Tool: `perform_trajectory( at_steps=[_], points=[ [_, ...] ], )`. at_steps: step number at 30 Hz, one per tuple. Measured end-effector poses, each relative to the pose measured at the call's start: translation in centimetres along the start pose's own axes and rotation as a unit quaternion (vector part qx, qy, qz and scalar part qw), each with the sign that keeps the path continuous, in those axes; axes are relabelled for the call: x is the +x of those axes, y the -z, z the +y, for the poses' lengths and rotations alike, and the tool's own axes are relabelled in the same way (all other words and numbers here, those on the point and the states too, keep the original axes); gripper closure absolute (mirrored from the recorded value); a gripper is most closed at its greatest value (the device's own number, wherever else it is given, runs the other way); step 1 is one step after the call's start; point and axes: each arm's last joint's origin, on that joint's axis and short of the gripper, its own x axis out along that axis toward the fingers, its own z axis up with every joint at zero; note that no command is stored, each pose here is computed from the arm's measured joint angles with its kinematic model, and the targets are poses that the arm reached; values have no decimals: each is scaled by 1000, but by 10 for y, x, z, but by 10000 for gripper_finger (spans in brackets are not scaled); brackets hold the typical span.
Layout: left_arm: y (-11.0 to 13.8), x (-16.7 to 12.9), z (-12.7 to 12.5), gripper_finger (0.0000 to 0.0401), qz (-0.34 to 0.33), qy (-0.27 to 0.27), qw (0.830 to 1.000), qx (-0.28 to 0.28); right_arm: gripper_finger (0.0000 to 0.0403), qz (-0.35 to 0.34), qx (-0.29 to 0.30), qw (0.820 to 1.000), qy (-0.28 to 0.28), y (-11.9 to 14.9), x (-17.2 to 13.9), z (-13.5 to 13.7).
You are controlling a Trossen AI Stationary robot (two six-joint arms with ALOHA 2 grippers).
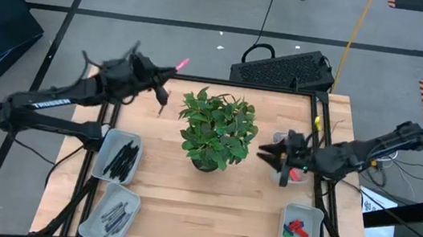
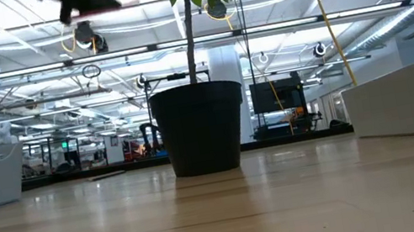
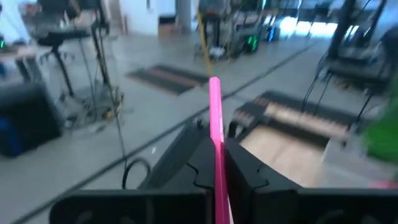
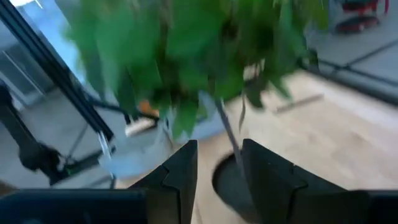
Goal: Sort crayons/erasers/pens/pencils in bins
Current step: Put the pink pencil into the top right gray bin
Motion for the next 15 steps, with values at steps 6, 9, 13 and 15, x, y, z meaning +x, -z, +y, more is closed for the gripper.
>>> perform_trajectory(
  at_steps=[6,9,13,15],
  points=[
    [-63,-23,-3,387,-91,46,995,-22,284,-156,36,985,-60,-42,-25,0],
    [-88,-34,-2,387,-128,58,989,-37,284,-251,19,962,-102,-62,-36,5],
    [-116,-37,-14,387,-157,93,982,-45,284,-268,-27,956,-119,-78,-32,20],
    [-128,-30,-26,387,-162,118,979,-39,280,-248,-59,961,-107,-82,-20,30]
  ],
)
